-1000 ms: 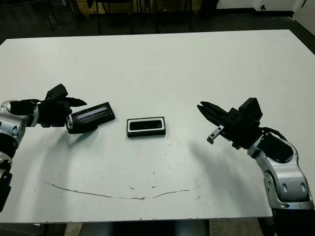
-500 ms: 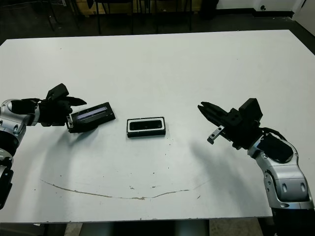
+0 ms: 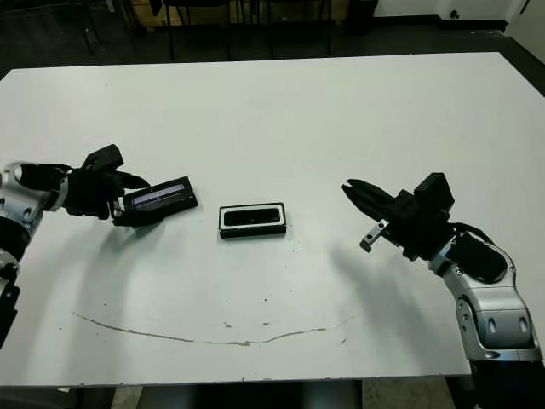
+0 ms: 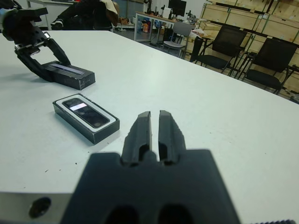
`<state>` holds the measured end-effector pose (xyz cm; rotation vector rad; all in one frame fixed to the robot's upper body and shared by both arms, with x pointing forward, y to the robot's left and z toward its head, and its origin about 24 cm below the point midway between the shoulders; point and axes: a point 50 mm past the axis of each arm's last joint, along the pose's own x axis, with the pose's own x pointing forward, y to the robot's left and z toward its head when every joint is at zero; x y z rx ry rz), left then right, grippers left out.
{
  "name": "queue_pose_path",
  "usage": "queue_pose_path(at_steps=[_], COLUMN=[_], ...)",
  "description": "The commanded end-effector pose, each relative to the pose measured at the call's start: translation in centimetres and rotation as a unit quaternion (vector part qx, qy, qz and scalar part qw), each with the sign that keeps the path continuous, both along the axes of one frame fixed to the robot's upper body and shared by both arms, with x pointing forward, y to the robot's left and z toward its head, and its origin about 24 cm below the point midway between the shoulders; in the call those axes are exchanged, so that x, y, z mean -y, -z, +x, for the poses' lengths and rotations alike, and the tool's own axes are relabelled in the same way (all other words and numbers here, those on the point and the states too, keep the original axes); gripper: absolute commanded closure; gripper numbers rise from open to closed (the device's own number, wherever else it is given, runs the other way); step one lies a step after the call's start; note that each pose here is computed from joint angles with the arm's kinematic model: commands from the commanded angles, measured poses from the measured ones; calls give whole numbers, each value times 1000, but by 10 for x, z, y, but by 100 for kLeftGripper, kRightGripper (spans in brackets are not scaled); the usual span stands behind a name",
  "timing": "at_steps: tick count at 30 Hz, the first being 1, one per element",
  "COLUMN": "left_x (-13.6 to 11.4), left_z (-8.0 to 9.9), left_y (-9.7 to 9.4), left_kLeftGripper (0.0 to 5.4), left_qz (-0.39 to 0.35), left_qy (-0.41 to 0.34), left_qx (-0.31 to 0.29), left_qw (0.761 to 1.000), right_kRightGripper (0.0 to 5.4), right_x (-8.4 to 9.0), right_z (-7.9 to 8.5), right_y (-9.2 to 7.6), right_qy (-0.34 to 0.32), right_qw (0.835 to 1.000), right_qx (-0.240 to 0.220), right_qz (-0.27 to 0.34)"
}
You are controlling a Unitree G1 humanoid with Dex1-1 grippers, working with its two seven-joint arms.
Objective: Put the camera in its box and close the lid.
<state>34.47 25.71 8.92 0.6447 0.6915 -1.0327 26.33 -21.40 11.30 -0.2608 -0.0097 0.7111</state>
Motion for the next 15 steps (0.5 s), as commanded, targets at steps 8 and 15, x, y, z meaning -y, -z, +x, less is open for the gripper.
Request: queue_pose_path(at_steps=[8, 15], left_x=[-19, -21], left_z=[-19, -20], left_y=[28, 30], left_kLeftGripper=[276, 276], left_qz=[52, 32], left_qy=[-31, -68], left_qx=[-90, -110], left_qw=[994, 991], right_kRightGripper=[540, 540], right_x=[1, 2], right_z=[-1, -1], right_y=[2, 4], right_qy=[7, 5], right_qw=[1000, 1000], right_qx=[-12, -17], right_qz=[-13, -6])
